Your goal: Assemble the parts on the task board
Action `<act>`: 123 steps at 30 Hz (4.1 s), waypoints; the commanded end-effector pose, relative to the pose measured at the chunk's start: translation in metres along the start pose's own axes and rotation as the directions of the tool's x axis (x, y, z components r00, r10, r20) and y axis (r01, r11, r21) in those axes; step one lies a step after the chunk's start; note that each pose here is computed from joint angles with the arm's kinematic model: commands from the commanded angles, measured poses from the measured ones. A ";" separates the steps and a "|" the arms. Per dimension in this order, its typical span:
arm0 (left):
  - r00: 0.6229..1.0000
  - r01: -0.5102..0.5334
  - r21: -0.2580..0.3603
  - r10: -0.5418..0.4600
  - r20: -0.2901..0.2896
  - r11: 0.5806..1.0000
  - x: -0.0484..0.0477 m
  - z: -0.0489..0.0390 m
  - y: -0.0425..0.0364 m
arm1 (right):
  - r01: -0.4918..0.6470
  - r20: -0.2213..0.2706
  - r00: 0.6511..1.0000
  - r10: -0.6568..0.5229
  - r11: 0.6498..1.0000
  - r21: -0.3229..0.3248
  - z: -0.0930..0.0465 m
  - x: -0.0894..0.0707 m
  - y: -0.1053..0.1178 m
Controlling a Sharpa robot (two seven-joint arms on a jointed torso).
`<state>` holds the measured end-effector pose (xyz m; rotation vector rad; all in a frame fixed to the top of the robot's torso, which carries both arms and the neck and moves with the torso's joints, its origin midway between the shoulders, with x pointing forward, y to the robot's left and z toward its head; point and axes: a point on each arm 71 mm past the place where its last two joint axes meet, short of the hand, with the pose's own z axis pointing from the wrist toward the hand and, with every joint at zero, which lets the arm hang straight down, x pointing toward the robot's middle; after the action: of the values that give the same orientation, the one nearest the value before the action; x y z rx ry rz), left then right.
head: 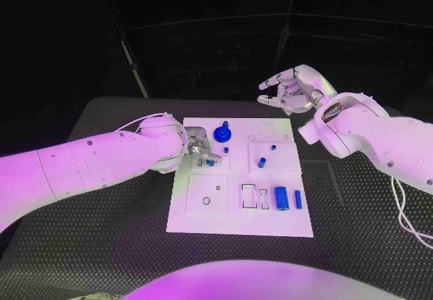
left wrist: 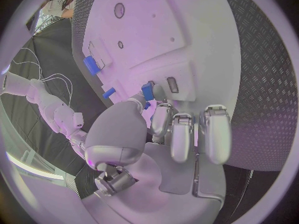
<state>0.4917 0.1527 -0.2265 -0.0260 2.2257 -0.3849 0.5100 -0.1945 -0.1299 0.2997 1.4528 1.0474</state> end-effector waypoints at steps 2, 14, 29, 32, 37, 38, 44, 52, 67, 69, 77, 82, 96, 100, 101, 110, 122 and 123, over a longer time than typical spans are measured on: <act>0.999 -0.021 -0.016 0.020 -0.046 1.000 0.0069 0.0005 0.0034 | 0.000 -0.003 1.000 0.000 1.000 -0.012 0.001 0.000 0.002; 0.998 -0.025 -0.017 0.024 -0.053 1.000 0.0073 -0.0005 0.0050 | 0.000 -0.003 1.000 0.000 1.000 -0.011 0.001 0.000 0.002; 0.998 -0.025 -0.020 0.024 -0.053 0.999 0.0070 0.0004 0.0049 | 0.000 -0.003 1.000 0.000 1.000 -0.012 0.001 0.000 0.002; 0.998 -0.025 -0.020 0.024 -0.053 0.999 0.0067 0.0014 0.0044 | 0.000 -0.002 1.000 0.000 1.000 -0.012 0.001 0.000 0.002; 0.998 -0.027 -0.019 0.026 -0.055 0.999 0.0066 0.0025 0.0026 | 0.000 -0.002 1.000 0.000 1.000 -0.011 0.000 0.000 0.002; 0.998 -0.028 -0.019 0.027 -0.055 0.999 0.0066 0.0027 0.0022 | 0.000 -0.002 1.000 0.000 1.000 -0.011 0.000 0.000 0.002; 0.998 -0.030 -0.019 0.029 -0.058 0.999 0.0065 0.0034 0.0017 | 0.001 -0.002 1.000 -0.001 1.000 -0.011 0.000 -0.001 0.002; 0.998 -0.029 -0.021 0.028 -0.056 0.999 0.0061 0.0044 0.0014 | 0.001 -0.002 1.000 -0.001 1.000 -0.011 0.000 -0.001 0.001; 0.998 -0.027 -0.029 0.025 -0.052 0.999 0.0040 0.0075 0.0019 | 0.001 -0.002 1.000 -0.001 1.000 -0.010 0.000 -0.001 0.001; 0.998 -0.027 -0.029 0.026 -0.052 0.999 0.0038 0.0077 0.0021 | 0.001 -0.002 1.000 -0.001 1.000 -0.010 0.000 -0.001 0.001; 0.998 -0.026 -0.034 0.025 -0.050 0.999 0.0027 0.0085 0.0035 | 0.001 -0.003 1.000 -0.001 1.000 -0.010 0.001 0.000 0.001; 0.999 -0.025 -0.037 0.023 -0.047 0.999 0.0019 0.0089 0.0045 | 0.001 -0.002 1.000 -0.001 1.000 -0.010 0.001 -0.001 0.001; 0.999 -0.015 -0.049 0.013 -0.032 0.999 -0.0012 0.0103 0.0089 | 0.001 -0.002 1.000 -0.001 1.000 -0.011 0.001 0.000 0.001; 1.000 -0.010 -0.050 0.009 -0.025 0.999 -0.0021 0.0100 0.0101 | 0.001 -0.001 1.000 -0.001 1.000 -0.011 0.001 0.000 0.001; 1.000 -0.009 -0.050 0.008 -0.023 0.999 -0.0023 0.0098 0.0103 | 0.001 -0.001 1.000 -0.001 1.000 -0.011 0.001 0.000 0.001; 1.000 -0.004 -0.047 0.003 -0.016 0.999 -0.0027 0.0082 0.0107 | 0.001 -0.002 1.000 -0.001 1.000 -0.011 0.001 0.000 0.000; 1.000 0.005 -0.048 -0.006 -0.024 0.999 -0.0021 0.0049 0.0148 | 0.002 -0.003 1.000 -0.002 1.000 -0.009 0.001 0.000 0.000; 1.000 0.007 -0.048 -0.008 -0.026 0.999 -0.0020 0.0044 0.0155 | 0.002 -0.003 1.000 -0.002 1.000 -0.009 0.001 0.000 0.000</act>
<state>0.4979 0.1589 -0.2277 -0.0355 2.2520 -0.3840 0.5117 -0.1956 -0.1314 0.3023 1.4545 1.0430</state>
